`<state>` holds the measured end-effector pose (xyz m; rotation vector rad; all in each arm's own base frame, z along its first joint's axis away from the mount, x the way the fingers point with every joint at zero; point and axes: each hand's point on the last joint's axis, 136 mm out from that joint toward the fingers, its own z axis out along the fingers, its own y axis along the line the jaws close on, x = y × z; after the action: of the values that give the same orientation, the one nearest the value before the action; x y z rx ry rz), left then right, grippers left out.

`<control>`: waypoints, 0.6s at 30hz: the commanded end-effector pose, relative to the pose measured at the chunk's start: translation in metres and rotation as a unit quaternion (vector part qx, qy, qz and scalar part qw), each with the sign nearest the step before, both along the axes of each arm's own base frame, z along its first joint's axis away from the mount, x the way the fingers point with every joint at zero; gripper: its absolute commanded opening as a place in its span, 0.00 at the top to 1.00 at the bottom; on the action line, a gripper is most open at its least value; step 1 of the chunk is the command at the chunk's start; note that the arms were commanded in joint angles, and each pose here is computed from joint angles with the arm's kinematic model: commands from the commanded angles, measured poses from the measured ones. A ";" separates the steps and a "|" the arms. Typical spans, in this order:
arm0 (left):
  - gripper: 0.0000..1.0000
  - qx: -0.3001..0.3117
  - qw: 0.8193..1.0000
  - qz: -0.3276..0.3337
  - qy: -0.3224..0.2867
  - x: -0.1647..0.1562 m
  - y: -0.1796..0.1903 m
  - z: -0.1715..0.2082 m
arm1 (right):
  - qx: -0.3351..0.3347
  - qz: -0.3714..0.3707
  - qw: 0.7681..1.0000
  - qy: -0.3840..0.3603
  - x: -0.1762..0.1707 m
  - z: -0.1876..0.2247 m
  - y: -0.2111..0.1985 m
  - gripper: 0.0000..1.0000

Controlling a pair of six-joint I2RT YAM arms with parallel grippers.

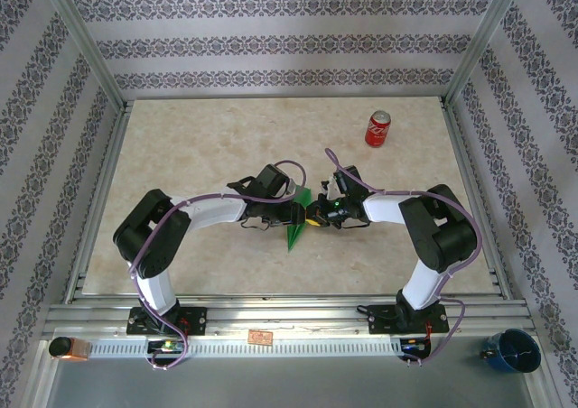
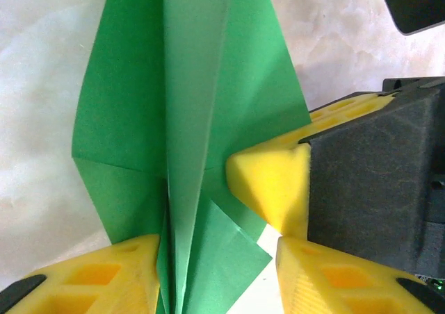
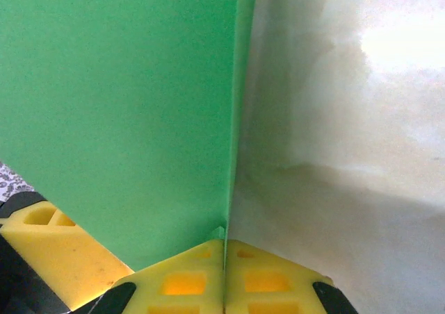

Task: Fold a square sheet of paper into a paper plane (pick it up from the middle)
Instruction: Move a paper plane to the center of the table.

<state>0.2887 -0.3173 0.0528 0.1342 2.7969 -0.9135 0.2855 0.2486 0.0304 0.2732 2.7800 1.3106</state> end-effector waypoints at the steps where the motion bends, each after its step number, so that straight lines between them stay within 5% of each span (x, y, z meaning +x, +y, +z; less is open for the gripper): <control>1: 0.55 0.029 0.999 -0.027 0.020 -0.015 0.000 -0.012 | 0.015 0.000 1.000 -0.005 0.005 0.004 0.003 0.92; 13: 0.51 0.034 0.999 -0.040 0.014 -0.019 0.002 -0.011 | 0.020 -0.001 1.000 -0.008 0.006 0.008 0.004 0.93; 18: 0.59 0.048 0.998 -0.038 0.014 -0.017 0.005 -0.016 | 0.020 -0.001 1.000 -0.005 0.006 0.006 0.004 0.93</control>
<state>0.2771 -0.3153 0.0464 0.2088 2.8375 -0.8588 0.2878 0.2508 0.0334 0.2670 2.7624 1.3296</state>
